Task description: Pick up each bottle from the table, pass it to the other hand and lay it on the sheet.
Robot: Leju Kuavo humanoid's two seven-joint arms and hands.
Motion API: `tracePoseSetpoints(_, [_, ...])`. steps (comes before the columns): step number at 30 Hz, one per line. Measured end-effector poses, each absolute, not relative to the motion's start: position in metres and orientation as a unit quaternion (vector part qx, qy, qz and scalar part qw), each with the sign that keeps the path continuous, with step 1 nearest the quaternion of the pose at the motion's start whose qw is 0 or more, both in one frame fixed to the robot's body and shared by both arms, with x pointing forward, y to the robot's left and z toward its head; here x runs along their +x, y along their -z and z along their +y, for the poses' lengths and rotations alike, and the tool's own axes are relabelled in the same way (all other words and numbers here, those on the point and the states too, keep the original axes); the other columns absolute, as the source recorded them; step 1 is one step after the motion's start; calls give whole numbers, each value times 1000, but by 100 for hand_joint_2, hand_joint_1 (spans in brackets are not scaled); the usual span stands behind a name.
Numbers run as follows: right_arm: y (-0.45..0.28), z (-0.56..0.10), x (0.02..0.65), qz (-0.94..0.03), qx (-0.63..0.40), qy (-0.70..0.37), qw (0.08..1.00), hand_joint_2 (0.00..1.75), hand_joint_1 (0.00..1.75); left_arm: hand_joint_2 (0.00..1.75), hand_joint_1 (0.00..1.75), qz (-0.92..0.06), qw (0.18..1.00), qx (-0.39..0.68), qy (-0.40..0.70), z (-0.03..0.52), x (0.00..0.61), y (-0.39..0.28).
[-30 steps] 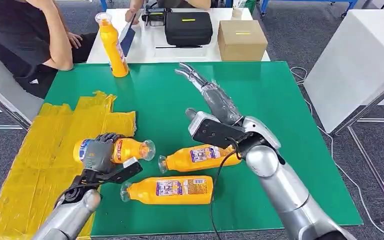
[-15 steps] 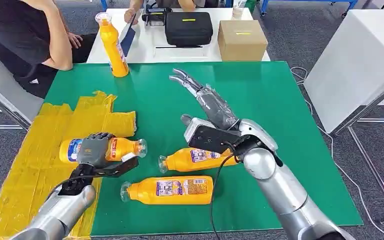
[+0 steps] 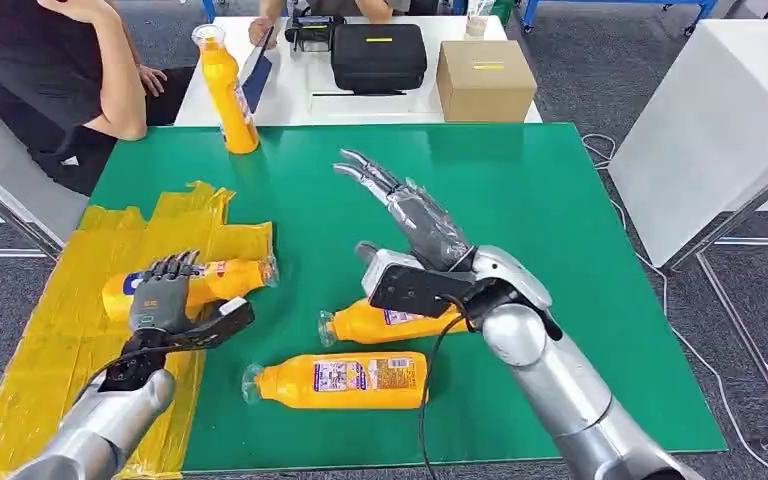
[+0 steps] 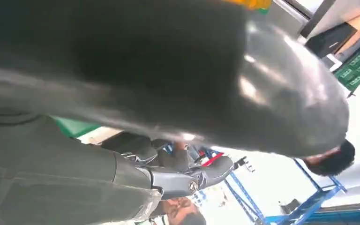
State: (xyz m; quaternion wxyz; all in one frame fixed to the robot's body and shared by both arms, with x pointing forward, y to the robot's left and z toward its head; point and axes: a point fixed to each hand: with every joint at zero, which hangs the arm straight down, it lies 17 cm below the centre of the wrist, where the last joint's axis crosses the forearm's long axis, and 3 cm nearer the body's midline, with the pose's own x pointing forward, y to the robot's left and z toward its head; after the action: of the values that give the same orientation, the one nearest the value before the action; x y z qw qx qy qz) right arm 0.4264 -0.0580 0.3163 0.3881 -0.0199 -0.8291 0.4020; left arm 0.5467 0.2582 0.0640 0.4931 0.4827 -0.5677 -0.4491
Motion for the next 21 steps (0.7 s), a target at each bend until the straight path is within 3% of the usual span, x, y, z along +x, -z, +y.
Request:
tracePoseSetpoints(7, [-306, -66, 425, -833, -27, -402, 380, 0, 0, 0, 0, -603, 530, 436, 407, 259, 544, -63])
tracePoseSetpoints(12, [-286, -78, 420, -829, -43, -402, 387, 0, 0, 0, 0, -685, 608, 292, 274, 243, 539, -78])
tracePoseSetpoints(13, [-284, -82, 417, -830, -49, -399, 386, 175, 0, 0, 0, -703, 626, 251, 227, 241, 537, -86])
tracePoseSetpoints(16, [-279, -89, 412, -831, -63, -395, 387, 175, 0, 0, 0, -748, 626, 177, 131, 239, 534, -123])
tracePoseSetpoints(21, [-257, -96, 388, -825, -78, -397, 394, 175, 0, 0, 0, -829, 549, 109, -8, 270, 500, -214])
